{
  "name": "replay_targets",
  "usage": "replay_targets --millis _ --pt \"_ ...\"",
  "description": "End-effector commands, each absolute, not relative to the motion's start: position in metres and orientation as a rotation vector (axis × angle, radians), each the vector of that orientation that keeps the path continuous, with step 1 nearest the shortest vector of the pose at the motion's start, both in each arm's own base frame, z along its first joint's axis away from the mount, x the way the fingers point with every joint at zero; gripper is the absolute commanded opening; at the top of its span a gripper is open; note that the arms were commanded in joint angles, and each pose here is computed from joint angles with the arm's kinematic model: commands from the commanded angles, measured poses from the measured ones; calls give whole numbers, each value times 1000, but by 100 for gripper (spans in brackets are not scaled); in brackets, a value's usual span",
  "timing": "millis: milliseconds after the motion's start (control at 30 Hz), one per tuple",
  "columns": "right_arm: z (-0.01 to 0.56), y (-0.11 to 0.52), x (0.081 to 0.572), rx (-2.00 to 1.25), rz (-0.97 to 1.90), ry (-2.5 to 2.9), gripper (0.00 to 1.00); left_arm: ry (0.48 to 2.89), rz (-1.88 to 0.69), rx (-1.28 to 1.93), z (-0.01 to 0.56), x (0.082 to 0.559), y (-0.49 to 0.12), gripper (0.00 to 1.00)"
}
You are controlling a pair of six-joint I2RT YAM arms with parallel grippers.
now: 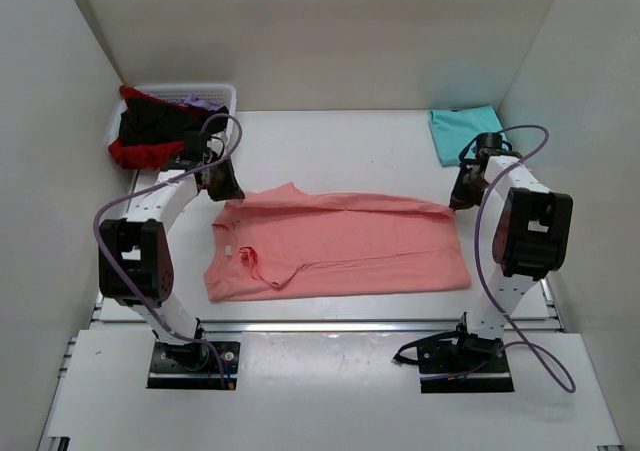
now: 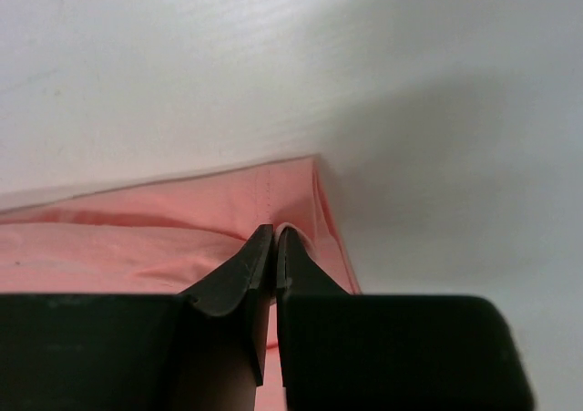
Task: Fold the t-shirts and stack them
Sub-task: Grap the side of the flattened tshirt furthest away from the robot with both arms, then fold the other side of the tshirt into a rectangle
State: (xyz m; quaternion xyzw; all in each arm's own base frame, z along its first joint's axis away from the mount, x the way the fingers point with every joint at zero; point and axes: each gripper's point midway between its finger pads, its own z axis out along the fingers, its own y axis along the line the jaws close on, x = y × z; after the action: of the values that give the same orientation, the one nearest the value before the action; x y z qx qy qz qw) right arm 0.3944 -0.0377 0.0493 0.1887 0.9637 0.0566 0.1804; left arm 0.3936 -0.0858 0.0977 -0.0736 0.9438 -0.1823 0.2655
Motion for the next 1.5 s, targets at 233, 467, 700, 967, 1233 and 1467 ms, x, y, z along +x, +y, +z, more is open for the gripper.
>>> replay_targets --millis 233,467,700,967,1233,1467 --pt "79 -31 385 484 173 2617 0 2414 -486 -190 130 372 -75 0" --pt "80 -34 367 477 155 2594 0 2440 -472 -178 115 335 -77 0" --pt "78 -36 352 472 130 2590 0 2449 -420 -140 113 322 -75 0" --pt "64 -32 335 466 129 2615 0 2454 -405 -145 107 310 -73 0" --pt "61 -37 326 486 102 2613 0 2473 -362 -177 99 294 -65 0" --pt "57 -41 316 486 50 2632 11 2488 -324 -224 87 278 -58 14"
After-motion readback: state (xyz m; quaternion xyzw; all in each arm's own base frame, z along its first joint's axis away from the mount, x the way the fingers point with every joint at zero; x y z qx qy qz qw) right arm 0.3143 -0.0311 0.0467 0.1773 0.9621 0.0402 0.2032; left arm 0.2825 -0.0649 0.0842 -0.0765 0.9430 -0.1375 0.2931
